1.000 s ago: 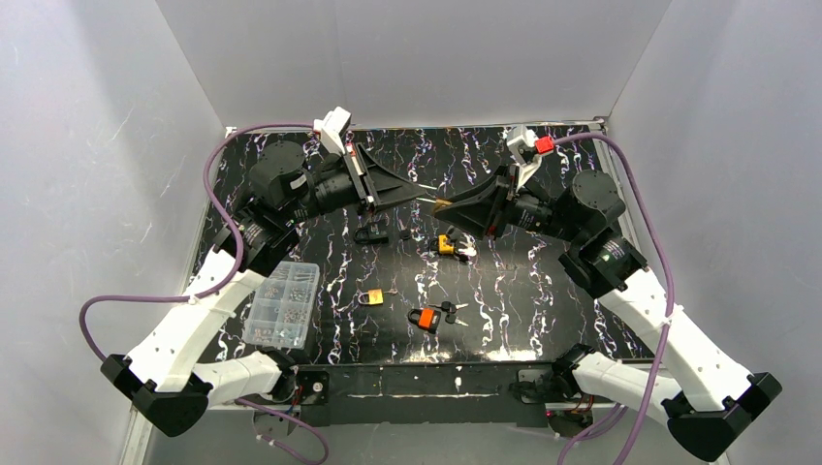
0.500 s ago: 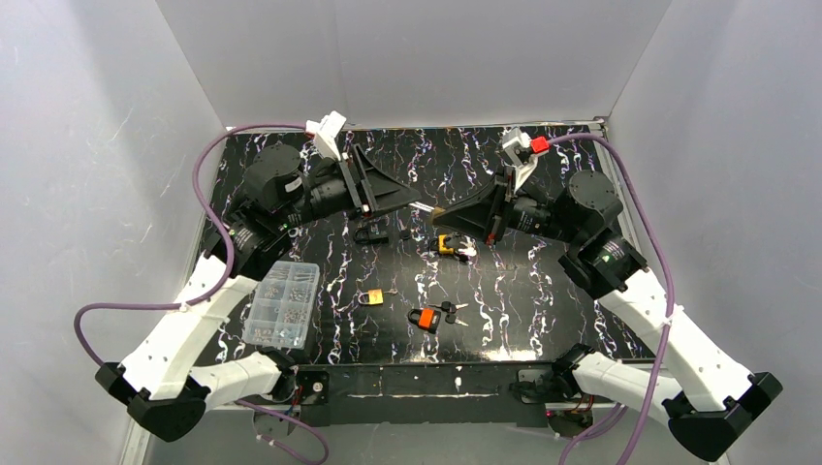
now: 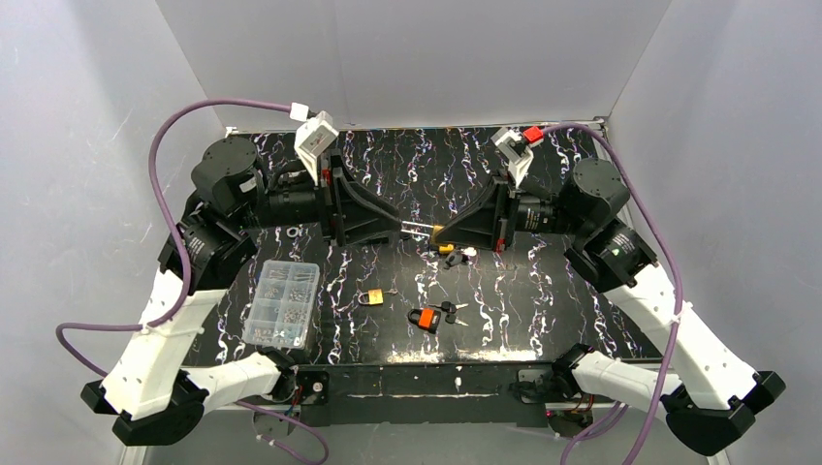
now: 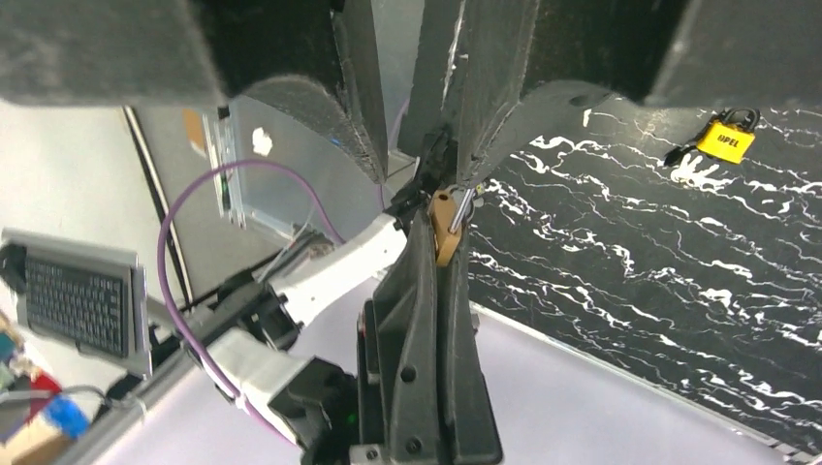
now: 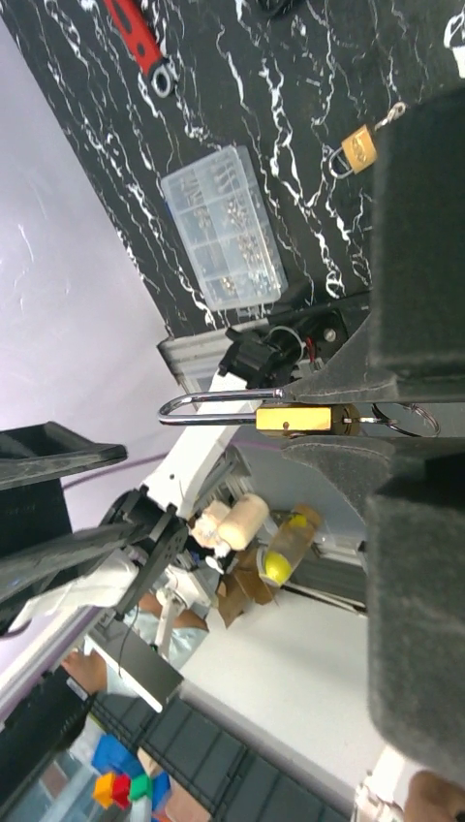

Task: Lock with the key
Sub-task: Lock the lock.

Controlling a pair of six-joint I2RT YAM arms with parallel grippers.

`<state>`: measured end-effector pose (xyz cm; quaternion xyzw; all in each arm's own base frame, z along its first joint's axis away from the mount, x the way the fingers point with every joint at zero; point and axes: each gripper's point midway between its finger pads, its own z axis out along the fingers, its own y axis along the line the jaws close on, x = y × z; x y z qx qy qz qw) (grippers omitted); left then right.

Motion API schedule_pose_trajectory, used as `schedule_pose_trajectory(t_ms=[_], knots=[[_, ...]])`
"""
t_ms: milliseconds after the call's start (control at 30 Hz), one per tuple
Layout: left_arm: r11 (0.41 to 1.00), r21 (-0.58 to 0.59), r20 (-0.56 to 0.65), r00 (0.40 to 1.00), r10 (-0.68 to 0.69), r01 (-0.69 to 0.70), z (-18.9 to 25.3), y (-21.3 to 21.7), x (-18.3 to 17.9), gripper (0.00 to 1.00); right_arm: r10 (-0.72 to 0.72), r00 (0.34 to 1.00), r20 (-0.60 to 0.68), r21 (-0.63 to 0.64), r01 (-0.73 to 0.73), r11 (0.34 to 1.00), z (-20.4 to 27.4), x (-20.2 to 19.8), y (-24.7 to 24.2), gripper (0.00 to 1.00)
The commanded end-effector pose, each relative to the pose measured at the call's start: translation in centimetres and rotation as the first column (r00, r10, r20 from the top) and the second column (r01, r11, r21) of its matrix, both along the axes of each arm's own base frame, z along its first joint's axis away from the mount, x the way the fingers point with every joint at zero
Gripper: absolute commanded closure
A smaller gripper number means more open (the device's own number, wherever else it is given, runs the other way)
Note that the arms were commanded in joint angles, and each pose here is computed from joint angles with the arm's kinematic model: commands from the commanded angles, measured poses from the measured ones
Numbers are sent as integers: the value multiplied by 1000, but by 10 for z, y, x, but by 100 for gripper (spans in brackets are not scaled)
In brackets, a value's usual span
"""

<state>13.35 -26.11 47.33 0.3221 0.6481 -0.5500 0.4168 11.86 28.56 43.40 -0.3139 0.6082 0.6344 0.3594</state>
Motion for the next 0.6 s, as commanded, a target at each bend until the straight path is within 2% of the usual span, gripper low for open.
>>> schedule_pose_trajectory(t_ms=[0, 200, 567], knots=[[986, 27, 70, 984, -164, 162, -2, 1, -25, 70, 80, 996, 26, 54, -81, 995, 36, -23, -8, 99], [988, 24, 83, 984, -156, 155, -2, 3, -27, 70, 126, 992, 16, 62, -126, 990, 41, -29, -8, 99], [989, 29, 65, 987, -144, 143, -7, 2, -24, 70, 112, 994, 13, 72, -113, 991, 47, -25, -6, 99]])
